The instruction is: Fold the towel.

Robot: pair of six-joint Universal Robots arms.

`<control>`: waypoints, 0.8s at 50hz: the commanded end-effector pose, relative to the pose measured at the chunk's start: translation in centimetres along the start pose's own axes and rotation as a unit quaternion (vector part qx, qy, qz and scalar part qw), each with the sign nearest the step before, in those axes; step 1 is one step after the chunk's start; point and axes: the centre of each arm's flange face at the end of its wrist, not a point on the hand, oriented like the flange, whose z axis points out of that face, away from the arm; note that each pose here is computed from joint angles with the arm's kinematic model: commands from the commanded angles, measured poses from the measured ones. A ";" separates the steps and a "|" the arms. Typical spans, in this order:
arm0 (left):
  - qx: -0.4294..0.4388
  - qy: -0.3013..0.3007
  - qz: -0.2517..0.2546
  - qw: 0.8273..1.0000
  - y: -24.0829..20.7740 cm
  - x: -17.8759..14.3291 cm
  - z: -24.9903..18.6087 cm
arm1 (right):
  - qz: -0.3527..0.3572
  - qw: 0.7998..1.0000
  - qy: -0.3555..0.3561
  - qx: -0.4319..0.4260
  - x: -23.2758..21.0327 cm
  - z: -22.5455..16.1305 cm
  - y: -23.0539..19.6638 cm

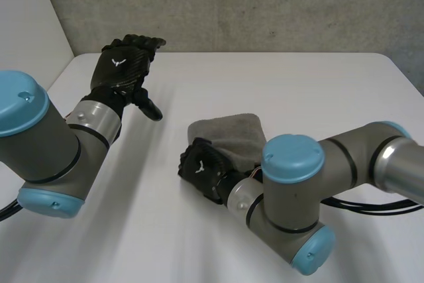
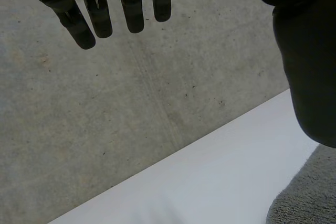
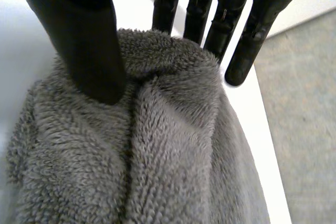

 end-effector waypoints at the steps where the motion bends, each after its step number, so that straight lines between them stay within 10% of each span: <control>1: 0.004 0.006 0.002 1.000 0.0 0.5 0.2 | 0.125 0.989 0.078 0.001 5.3 -3.4 -1.8; 21: -0.014 0.074 -0.025 0.997 2.1 8.3 0.2 | 0.429 0.879 0.206 -0.011 13.7 -7.3 4.1; 40: -0.180 0.070 -0.001 0.981 11.8 10.1 -0.7 | 0.494 0.854 0.108 -0.124 7.1 -2.5 11.0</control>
